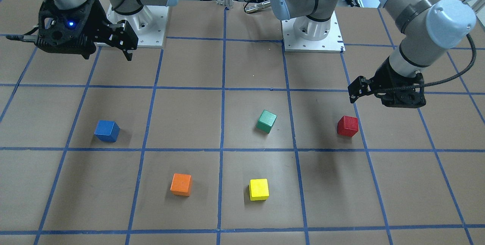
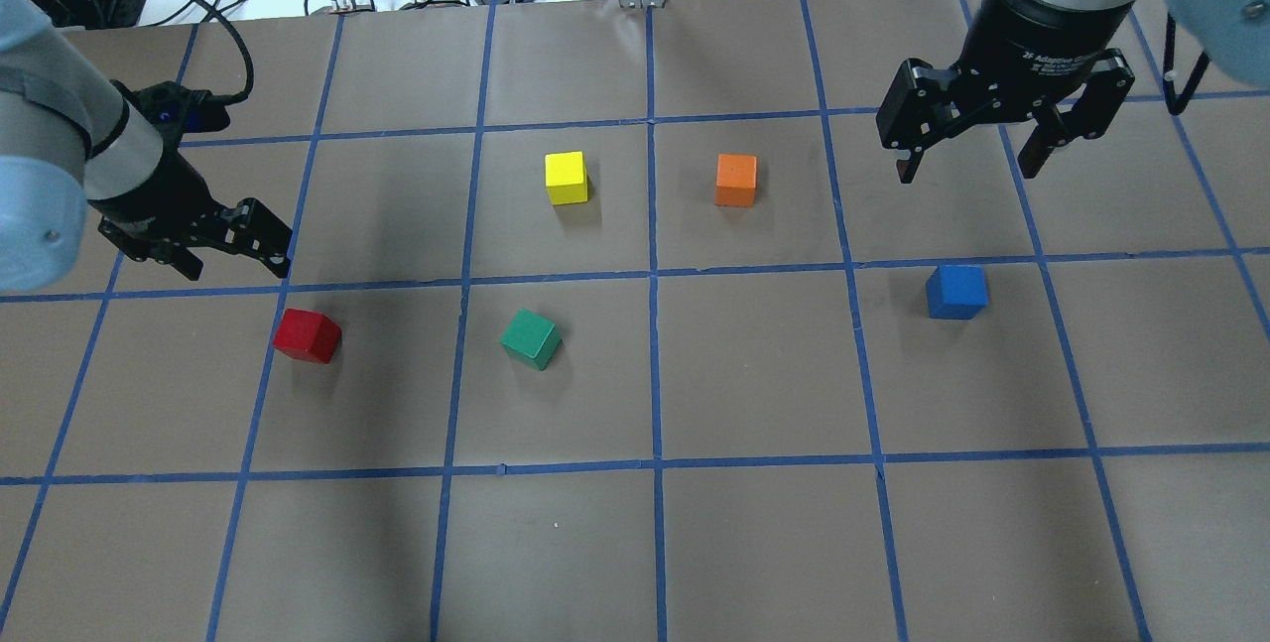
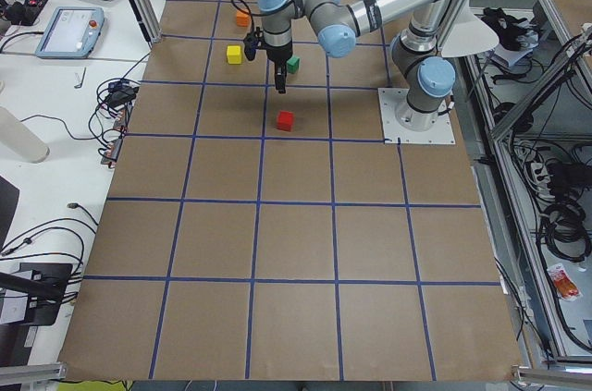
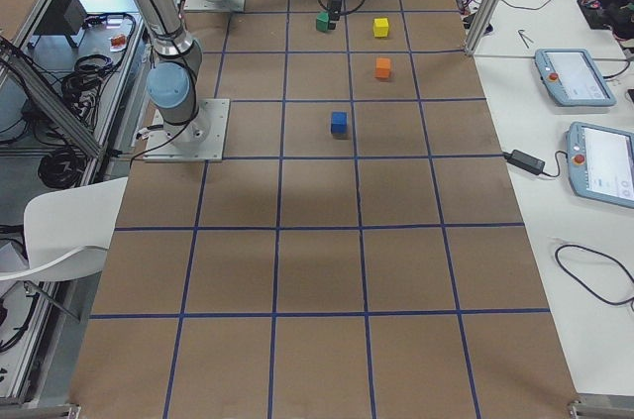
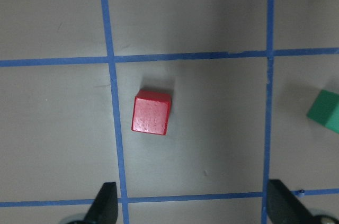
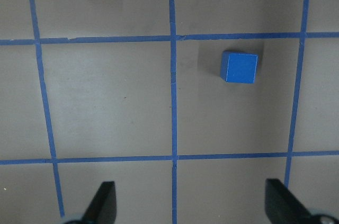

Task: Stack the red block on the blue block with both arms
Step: 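Lower the left gripper down onto the red cube, then close the left gripper on the red cube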

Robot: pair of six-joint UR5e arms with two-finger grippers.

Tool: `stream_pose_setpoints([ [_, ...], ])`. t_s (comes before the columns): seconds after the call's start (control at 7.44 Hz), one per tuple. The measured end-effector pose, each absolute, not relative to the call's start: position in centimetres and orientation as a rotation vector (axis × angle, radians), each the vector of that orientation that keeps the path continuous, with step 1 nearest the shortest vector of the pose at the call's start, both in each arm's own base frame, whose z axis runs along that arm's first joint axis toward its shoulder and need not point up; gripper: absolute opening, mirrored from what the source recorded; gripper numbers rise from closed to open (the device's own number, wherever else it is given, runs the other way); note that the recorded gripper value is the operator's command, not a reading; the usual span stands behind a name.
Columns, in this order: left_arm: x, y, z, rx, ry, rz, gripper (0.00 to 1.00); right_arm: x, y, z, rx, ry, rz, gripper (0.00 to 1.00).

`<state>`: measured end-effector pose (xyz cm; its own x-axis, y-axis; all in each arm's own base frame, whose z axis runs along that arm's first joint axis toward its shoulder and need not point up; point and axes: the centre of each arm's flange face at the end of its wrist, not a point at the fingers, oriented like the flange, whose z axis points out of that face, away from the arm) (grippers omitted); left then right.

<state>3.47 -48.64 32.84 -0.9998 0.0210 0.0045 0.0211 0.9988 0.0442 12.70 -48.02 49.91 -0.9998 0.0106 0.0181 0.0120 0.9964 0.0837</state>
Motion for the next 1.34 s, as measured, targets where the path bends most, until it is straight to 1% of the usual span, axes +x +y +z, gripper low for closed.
stream_pose_setpoints([
  [0.4,3.1,-46.6,24.6,-0.039,-3.151,0.006,1.00,12.7,-48.0,49.8,-0.017,-3.117,-0.136,1.00],
  [0.81,3.2,-47.0,21.5,-0.077,-3.153,0.028,1.00,12.6,-48.0,49.7,-0.019,-3.116,-0.137,1.00],
  [1.07,3.5,-47.6,20.2,-0.176,-3.159,0.041,1.00,12.6,-48.0,49.8,-0.019,-3.117,-0.136,1.00],
  [1.21,3.6,-47.8,19.7,-0.220,-3.158,0.042,0.97,12.6,-48.0,49.7,-0.019,-3.116,-0.136,1.00],
  [1.34,3.7,-47.9,19.2,-0.243,-3.156,0.037,0.66,12.6,-48.0,49.7,-0.018,-3.113,-0.136,1.00],
])
